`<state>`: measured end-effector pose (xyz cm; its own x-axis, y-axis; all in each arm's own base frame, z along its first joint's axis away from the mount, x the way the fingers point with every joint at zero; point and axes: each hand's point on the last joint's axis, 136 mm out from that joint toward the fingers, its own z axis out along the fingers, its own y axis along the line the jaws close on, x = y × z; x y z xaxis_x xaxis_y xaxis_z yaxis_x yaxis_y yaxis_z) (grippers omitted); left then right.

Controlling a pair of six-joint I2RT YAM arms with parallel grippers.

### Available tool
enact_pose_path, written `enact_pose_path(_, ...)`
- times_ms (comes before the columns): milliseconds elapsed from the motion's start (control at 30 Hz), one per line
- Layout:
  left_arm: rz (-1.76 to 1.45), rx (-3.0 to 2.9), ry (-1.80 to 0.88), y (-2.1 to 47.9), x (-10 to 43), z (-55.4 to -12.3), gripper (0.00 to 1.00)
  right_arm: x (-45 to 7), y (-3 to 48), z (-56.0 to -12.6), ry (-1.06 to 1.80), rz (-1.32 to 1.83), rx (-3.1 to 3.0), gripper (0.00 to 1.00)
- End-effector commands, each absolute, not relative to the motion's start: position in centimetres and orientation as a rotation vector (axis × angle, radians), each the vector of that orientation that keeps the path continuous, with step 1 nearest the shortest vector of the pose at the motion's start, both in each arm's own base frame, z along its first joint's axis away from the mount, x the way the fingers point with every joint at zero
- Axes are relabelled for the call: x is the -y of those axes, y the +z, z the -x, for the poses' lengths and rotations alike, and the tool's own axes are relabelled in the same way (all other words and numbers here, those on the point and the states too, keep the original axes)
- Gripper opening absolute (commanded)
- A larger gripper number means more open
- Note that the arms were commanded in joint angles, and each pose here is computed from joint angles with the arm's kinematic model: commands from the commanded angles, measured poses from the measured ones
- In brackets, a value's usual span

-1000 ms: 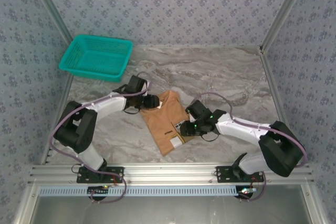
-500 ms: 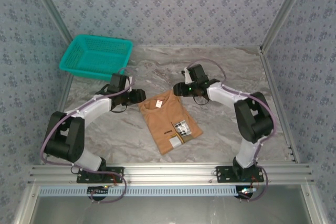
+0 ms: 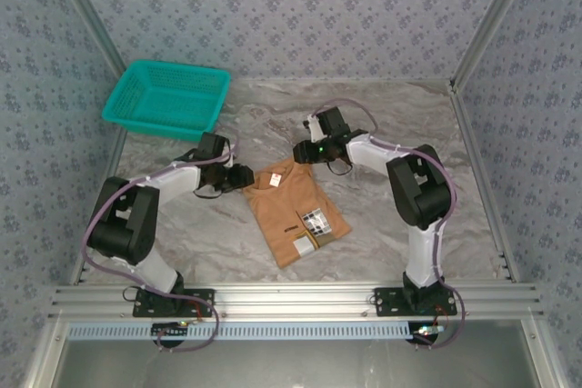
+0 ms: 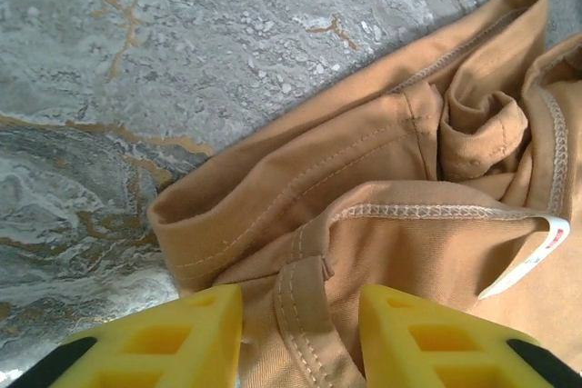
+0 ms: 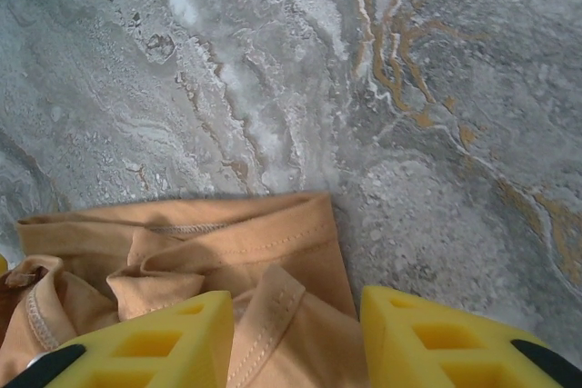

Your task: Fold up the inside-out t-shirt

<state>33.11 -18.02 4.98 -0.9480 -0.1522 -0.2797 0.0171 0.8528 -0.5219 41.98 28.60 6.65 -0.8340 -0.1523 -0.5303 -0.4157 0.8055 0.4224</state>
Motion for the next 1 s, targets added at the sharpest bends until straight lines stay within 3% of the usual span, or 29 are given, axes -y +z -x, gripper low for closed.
enact_pose_path(0, 0.07, -2.715, -0.816, 5.3, 18.8, -33.4, 0.34, -29.3, 5.9, -42.0, 0.735, 0.483, -2.528, 0.42)
enact_pose_path(333, 0.058, -2.715, -0.814, 5.1, 18.9, -33.6, 0.17, -29.5, 5.1, -41.4, 0.715, 0.535, -2.551, 0.4)
enact_pose_path(567, 0.05, -2.686, -0.82, 5.9, 19.0, -34.1, 0.02, -29.8, 6.5, -41.7, 0.712, 0.561, -2.521, 0.17)
enact_pose_path(667, 0.048, -2.654, -0.819, 7.0, 18.9, -34.2, 0.0, -29.6, 7.9, -41.9, 0.7, 0.57, -2.49, 0.1)
enact_pose_path(967, 0.076, -2.551, -0.775, 9.7, 18.0, -34.6, 0.0, -28.8, 10.8, -42.9, 0.679, 0.551, -2.401, 0.07)
